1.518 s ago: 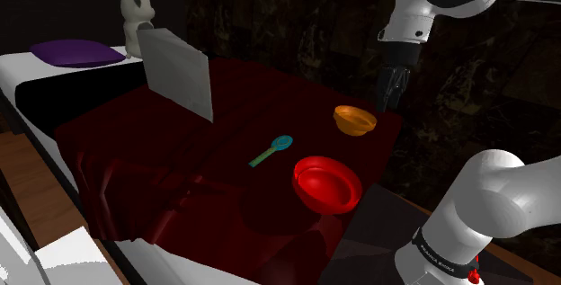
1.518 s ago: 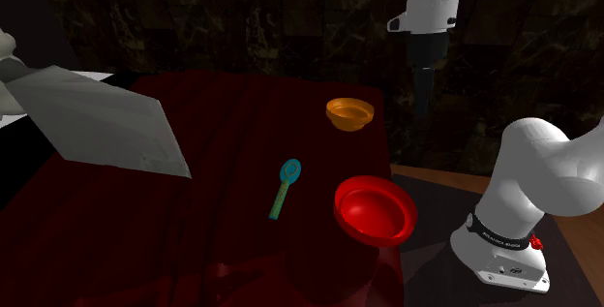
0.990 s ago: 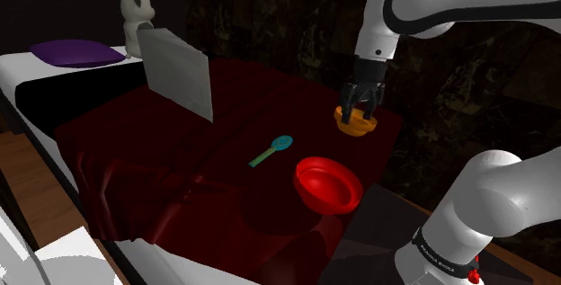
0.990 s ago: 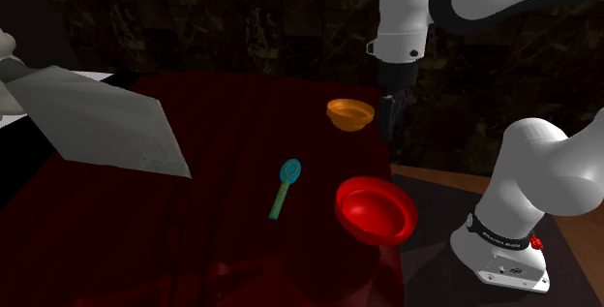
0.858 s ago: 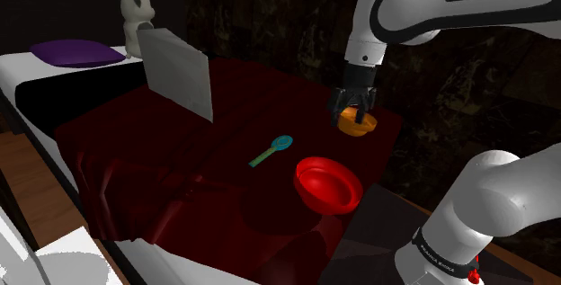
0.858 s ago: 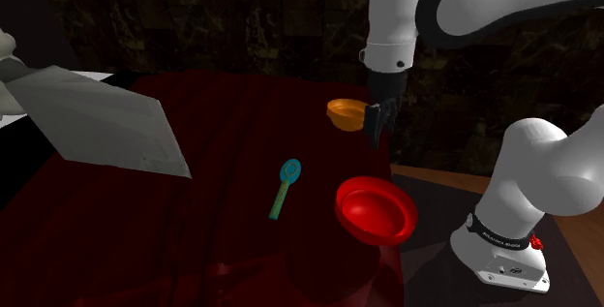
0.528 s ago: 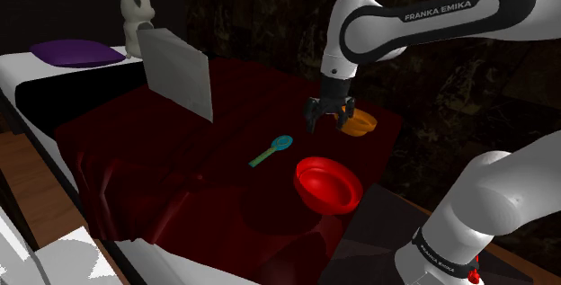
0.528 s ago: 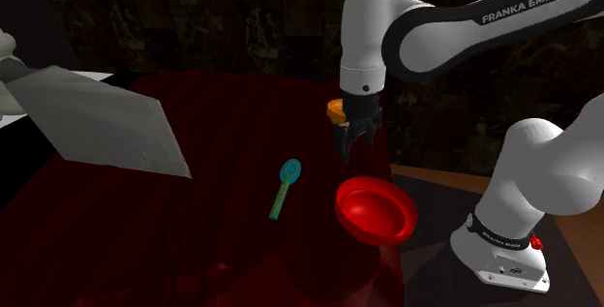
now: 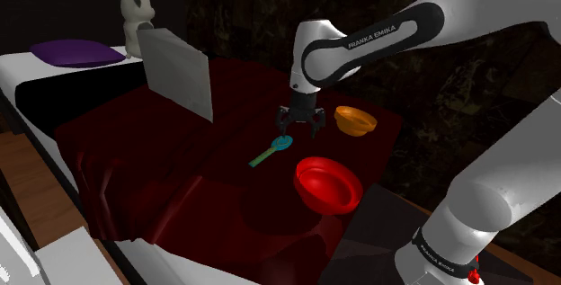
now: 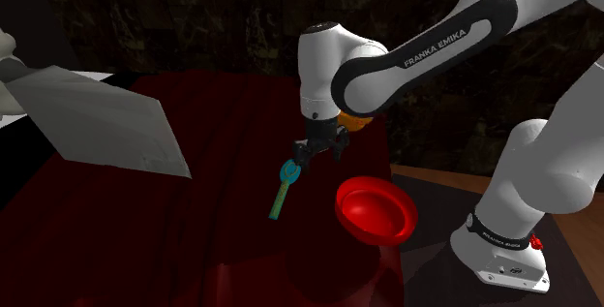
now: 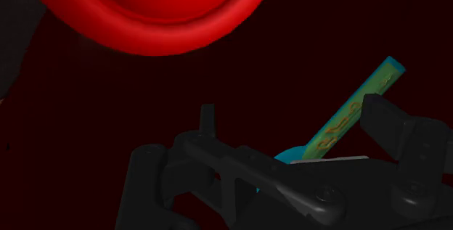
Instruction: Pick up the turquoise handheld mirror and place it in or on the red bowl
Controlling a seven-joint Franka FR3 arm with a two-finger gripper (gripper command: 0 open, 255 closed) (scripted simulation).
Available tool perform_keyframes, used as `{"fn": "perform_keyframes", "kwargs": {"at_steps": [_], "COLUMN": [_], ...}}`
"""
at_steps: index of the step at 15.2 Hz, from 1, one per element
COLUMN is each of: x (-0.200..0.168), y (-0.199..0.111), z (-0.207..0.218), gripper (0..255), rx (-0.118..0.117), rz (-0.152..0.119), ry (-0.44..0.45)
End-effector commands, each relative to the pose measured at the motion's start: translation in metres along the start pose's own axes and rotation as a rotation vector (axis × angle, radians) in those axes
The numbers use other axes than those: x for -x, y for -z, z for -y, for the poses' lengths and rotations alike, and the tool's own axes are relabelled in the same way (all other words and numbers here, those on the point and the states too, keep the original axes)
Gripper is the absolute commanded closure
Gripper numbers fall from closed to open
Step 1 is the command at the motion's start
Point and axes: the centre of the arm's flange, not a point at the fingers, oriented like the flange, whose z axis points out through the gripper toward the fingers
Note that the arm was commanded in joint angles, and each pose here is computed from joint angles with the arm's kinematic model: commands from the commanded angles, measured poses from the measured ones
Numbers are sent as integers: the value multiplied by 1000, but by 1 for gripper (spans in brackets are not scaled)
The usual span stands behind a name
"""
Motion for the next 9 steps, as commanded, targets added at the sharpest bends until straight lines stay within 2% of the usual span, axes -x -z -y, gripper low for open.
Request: {"fn": "perform_keyframes", "kwargs": {"at_steps": [1,9], "x": [-13,-85], "y": [-16,-74], "z": [16,63], "gripper": [0,0], "rx": [8,49], "rz": [-14,-71], "ry": [-76,-358]}}
